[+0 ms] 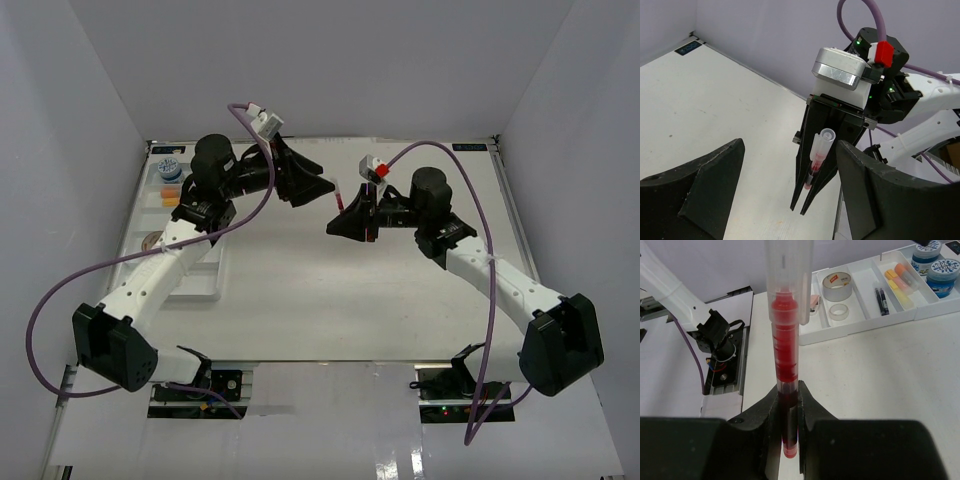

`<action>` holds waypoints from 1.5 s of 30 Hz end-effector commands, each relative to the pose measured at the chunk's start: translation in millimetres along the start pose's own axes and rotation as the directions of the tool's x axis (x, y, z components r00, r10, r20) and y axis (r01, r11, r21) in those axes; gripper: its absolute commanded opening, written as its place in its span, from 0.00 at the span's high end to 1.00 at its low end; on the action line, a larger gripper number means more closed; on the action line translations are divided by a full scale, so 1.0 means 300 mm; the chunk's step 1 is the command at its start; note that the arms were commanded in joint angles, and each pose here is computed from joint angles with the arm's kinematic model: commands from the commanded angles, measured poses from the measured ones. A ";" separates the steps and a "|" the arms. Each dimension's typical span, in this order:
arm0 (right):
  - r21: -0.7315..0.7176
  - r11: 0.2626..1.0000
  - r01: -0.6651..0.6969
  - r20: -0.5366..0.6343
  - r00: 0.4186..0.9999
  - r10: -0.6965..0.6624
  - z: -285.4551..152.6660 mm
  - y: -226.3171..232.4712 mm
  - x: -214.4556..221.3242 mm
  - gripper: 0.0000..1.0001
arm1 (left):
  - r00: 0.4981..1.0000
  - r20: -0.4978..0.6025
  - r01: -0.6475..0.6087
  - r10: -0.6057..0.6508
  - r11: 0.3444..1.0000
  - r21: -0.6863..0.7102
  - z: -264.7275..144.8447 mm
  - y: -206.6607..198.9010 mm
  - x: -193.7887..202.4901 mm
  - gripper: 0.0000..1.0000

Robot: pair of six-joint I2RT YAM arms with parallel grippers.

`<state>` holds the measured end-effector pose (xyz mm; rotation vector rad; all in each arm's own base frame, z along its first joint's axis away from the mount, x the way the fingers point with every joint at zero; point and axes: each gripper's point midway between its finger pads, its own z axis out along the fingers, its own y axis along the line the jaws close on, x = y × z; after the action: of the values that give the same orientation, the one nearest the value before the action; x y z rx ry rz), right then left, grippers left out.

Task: Sort the stationery into containers
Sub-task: Close the pen cap on the pen.

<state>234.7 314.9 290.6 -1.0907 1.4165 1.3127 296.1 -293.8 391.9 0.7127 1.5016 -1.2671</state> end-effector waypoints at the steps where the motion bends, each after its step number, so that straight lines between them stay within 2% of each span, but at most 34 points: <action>1: -0.062 0.996 0.069 0.024 0.997 -0.068 0.009 0.020 -0.066 0.92 | 0.998 0.037 -0.059 0.055 0.992 0.114 -0.007 -0.094 -0.069 0.16; 10: -0.052 0.997 0.053 0.015 0.999 -0.053 0.020 -0.006 -0.053 0.92 | 0.997 0.071 -0.036 0.027 0.992 0.119 0.026 -0.119 -0.081 0.18; 16: -0.051 0.997 0.052 0.013 0.999 -0.052 0.022 -0.008 -0.051 0.92 | 0.998 0.066 0.006 -0.013 0.996 0.093 0.060 -0.109 -0.053 0.25; 21: -0.051 0.997 0.051 0.013 0.999 -0.050 0.022 -0.008 -0.051 0.92 | 0.998 0.056 0.027 -0.032 0.997 0.077 0.077 -0.093 -0.040 0.34; 36: -0.050 0.997 0.051 0.016 0.999 -0.051 0.023 -0.008 -0.053 0.92 | 0.998 0.034 0.050 -0.053 0.995 0.084 0.092 -0.101 -0.019 0.54; 43: -0.055 0.997 0.053 0.020 0.998 -0.052 0.022 -0.003 -0.064 0.92 | 0.998 0.002 0.060 -0.061 0.995 0.084 0.103 -0.104 0.016 0.70; 45: -0.059 0.997 0.056 0.022 0.998 -0.055 0.022 -0.001 -0.068 0.92 | 0.998 -0.008 0.062 -0.062 0.995 0.078 0.101 -0.104 0.024 0.77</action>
<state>234.8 319.9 284.9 -1.1300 1.4177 1.3564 282.8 -329.5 392.3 0.6986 1.4978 -1.3701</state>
